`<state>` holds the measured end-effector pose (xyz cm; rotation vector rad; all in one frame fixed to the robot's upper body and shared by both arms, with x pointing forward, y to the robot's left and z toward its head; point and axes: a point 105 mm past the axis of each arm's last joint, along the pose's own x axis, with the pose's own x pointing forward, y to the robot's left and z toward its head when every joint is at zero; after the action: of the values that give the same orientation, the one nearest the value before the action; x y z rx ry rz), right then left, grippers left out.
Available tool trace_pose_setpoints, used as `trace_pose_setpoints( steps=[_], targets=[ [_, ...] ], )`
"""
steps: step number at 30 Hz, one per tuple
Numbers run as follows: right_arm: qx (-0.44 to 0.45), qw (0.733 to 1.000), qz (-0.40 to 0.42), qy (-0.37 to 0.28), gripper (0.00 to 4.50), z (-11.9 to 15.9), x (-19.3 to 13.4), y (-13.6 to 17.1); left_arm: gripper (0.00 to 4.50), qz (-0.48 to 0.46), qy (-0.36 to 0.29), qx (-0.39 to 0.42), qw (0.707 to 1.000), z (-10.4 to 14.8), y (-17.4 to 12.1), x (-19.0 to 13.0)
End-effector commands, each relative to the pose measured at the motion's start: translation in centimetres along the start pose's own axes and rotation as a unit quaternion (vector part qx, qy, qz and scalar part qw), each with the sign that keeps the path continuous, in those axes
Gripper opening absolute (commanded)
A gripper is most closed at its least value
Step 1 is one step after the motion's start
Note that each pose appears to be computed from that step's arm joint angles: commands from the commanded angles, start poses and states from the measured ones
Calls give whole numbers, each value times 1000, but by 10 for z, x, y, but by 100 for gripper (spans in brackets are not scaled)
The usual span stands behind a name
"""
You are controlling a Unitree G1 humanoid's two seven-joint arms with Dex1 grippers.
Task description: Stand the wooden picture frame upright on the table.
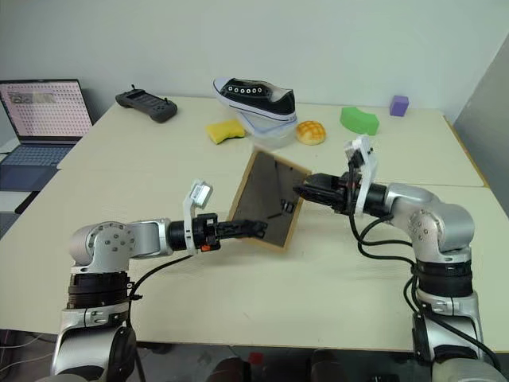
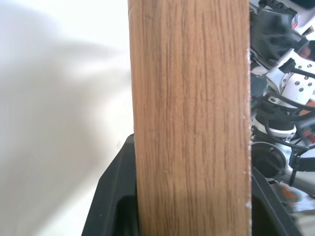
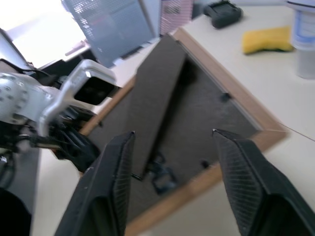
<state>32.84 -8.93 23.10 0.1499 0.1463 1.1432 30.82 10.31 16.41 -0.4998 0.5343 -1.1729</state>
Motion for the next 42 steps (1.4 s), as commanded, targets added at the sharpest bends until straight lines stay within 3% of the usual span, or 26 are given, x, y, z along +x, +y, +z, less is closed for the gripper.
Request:
trace_pose_setpoints(
  steps=[1, 5, 9, 11, 17, 22, 26, 27, 29, 31, 32, 33, 35, 40, 42],
  targets=[
    [-2, 1000, 19, -12, 368, 12, 7, 7, 128, -26, 4, 73, 997, 1, -19, 6],
    [-7, 1000, 19, -13, 445, 16, 18, 3, 128, -31, 1, 94, 995, -1, -26, 8],
    [-34, 998, 53, -14, 445, 21, 37, 22, 128, -16, -7, 92, 996, -5, -22, 3],
    [-36, 993, 112, -13, 445, 18, 40, 47, 128, -8, -20, 85, 996, -2, -20, 0],
    [-20, 987, 160, -12, 445, 14, 25, 69, 128, 7, -46, 52, 998, 3, -13, -13],
    [-43, 996, 74, -7, 445, 14, 0, 43, 128, 12, -24, 15, 1000, -5, -12, -19],
    [-157, 988, -5, 3, 445, 13, -18, 24, 128, -13, -27, -33, 999, -3, -19, -21],
    [-224, 974, -24, 11, 445, 10, -23, 20, 128, -24, -29, -52, 998, -2, -21, -22],
    [-412, 909, -53, 38, 445, 1, -30, 13, 128, -50, -38, -94, 994, 2, -23, -23],
    [-638, 760, -100, 66, 445, -5, -35, -1, 128, -94, -53, -132, 985, 11, -28, -23],
    [-713, 690, -112, 47, 445, -2, -37, -2, 128, -118, -52, -143, 981, 14, -34, -22],
    [-754, 647, -111, 28, 445, -3, -38, -2, 128, -132, -50, -152, 978, 16, -38, -22],
    [-794, 600, -100, 9, 445, -6, -38, -5, 128, -140, -27, -156, 977, 10, -45, -18],
    [-841, 529, -82, -72, 445, 1, -22, 4, 128, -132, -18, -182, 974, 0, -53, -11],
    [-851, 512, -73, -89, 445, 2, -14, 7, 128, -131, -19, -185, 974, 0, -53, -10]
  ],
)
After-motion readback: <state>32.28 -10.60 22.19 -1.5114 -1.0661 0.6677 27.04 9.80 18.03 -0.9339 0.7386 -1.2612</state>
